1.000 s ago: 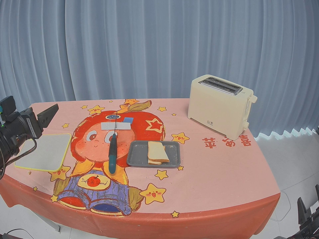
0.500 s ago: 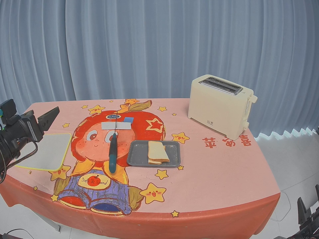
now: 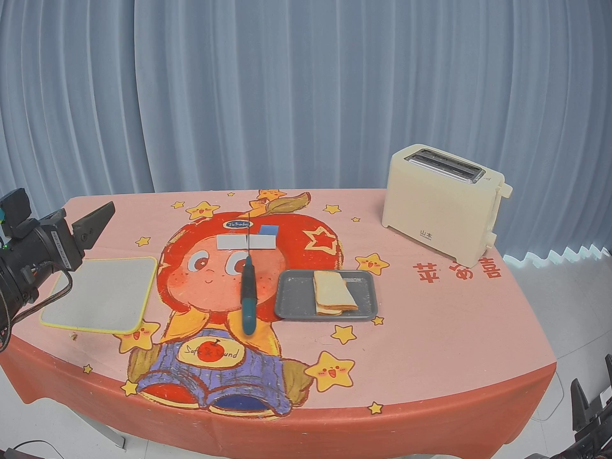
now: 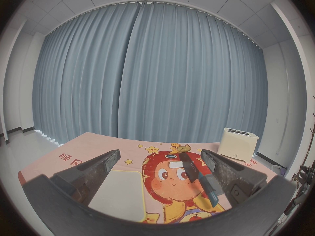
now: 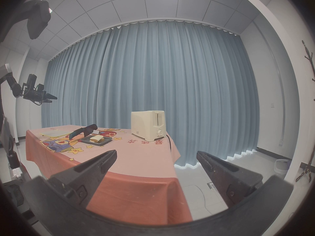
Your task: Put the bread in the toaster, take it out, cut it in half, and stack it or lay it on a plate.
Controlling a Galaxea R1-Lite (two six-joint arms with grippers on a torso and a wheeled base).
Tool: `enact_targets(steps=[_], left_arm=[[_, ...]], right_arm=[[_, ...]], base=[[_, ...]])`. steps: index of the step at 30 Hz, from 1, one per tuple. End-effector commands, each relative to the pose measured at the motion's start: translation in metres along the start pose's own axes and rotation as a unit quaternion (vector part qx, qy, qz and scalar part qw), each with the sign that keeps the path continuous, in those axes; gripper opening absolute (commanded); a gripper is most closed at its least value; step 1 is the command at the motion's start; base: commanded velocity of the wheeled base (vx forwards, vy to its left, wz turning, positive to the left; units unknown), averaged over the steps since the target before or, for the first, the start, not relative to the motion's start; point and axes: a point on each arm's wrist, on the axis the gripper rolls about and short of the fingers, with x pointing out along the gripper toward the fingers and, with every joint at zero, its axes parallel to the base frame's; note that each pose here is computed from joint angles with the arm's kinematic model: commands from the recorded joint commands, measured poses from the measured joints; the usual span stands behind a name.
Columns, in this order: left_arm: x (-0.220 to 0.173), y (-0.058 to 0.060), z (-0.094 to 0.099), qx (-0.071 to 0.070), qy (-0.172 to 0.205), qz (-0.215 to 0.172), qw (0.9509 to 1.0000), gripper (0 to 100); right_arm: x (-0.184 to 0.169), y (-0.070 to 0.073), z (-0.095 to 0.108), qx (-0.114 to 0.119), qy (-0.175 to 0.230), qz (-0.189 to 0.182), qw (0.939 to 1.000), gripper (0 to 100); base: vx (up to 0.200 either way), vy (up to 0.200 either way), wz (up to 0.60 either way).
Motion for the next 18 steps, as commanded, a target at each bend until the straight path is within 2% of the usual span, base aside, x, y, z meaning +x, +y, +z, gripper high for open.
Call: enact_targets(steps=[1, 3, 13, 18], left_arm=[[0.001, 0.000, 0.002, -0.006, -0.004, -0.001, 1.0000, 100], [0.000, -0.001, 0.003, -0.012, -0.006, -0.003, 0.9999, 100], [-0.001, 0.000, -0.005, -0.009, 0.009, -0.001, 0.9999, 100], [-0.010, 0.001, -0.007, -0.008, 0.003, -0.003, 1.0000, 100]], right_arm=[[0.000, 0.000, -0.004, 0.000, -0.001, 0.001, 1.0000, 100], [0.000, 0.000, -0.004, 0.000, -0.001, 0.001, 1.0000, 100], [0.000, 0.000, -0.004, 0.000, -0.001, 0.001, 1.0000, 100], [0.000, 0.000, -0.004, 0.000, -0.001, 0.001, 1.0000, 100]], base=[[0.000, 0.000, 0.00], [0.000, 0.000, 0.00], [0.000, 0.000, 0.00], [0.000, 0.000, 0.00]])
